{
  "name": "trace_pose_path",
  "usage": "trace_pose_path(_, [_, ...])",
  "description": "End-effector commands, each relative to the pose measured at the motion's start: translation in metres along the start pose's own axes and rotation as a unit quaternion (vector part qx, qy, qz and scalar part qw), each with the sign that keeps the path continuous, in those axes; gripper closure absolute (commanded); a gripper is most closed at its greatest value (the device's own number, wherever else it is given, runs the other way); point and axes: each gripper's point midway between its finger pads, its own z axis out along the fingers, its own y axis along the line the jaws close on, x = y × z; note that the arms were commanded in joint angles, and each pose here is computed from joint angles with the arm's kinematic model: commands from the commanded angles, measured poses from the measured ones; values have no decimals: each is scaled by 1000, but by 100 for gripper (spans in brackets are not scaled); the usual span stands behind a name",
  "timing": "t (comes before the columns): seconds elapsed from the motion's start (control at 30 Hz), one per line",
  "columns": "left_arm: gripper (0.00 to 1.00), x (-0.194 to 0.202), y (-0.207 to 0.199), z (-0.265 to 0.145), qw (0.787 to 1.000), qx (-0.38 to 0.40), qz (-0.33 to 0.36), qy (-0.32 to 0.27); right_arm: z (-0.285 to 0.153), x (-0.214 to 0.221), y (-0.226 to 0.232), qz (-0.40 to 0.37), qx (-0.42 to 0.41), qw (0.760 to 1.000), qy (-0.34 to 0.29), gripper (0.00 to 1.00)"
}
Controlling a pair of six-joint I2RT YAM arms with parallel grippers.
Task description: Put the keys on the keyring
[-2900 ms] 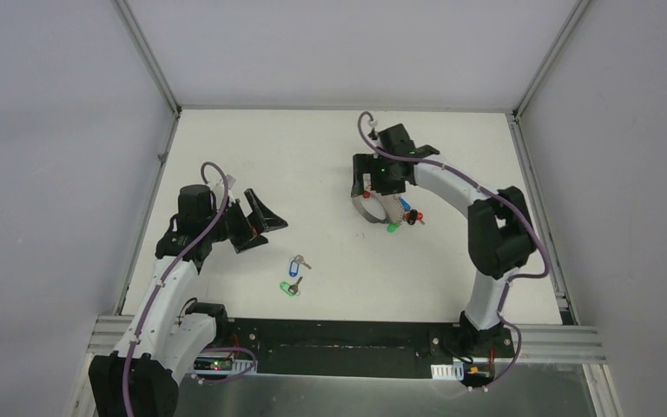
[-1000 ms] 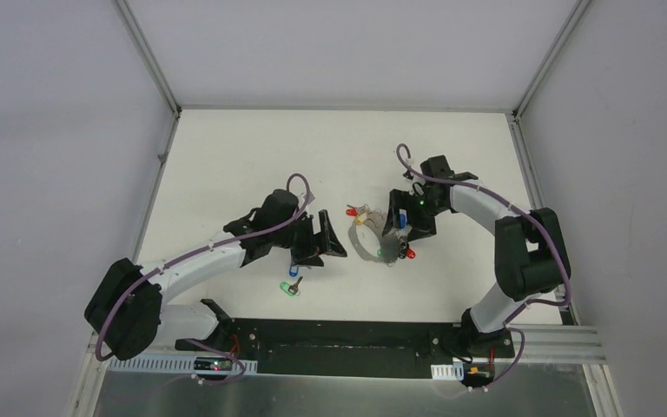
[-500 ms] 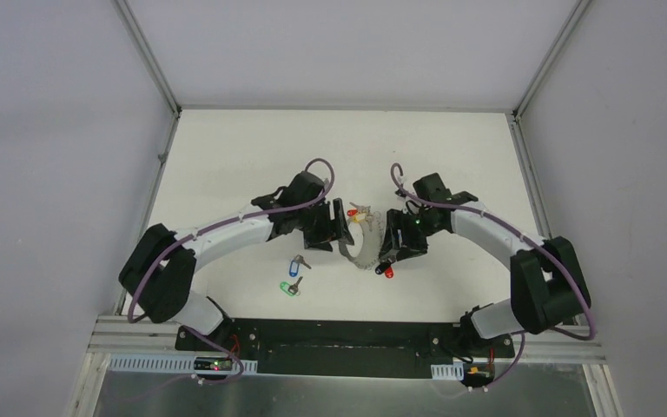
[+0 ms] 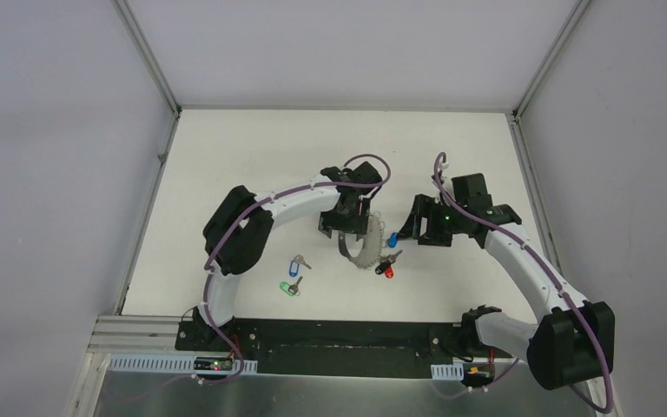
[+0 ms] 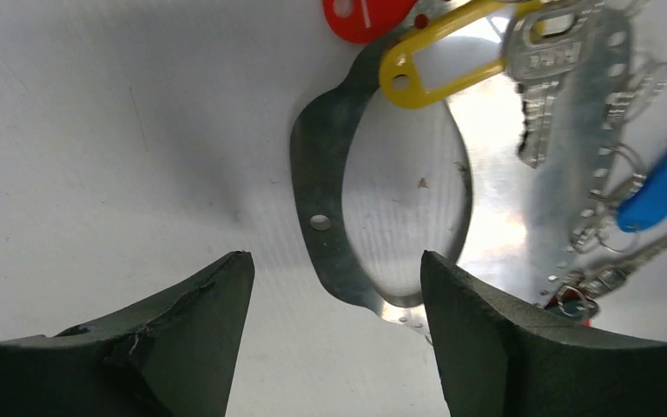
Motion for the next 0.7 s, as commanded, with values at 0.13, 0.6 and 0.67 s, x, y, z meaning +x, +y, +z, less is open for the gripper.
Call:
trace_pose_path(0.13, [29,10,19,10,997,-73,27,19,-7,-2,-12,27,29,999,-28,26])
trace_pose_path(0.6, [45,36,9,24,998,-32,12,49,-28,-12,-25,34,86,993,-75,21])
trace_pose_path(0.67, [47,41,10,26,998,-29,7,54,-29,-12,-24,35,84,993,-75,20])
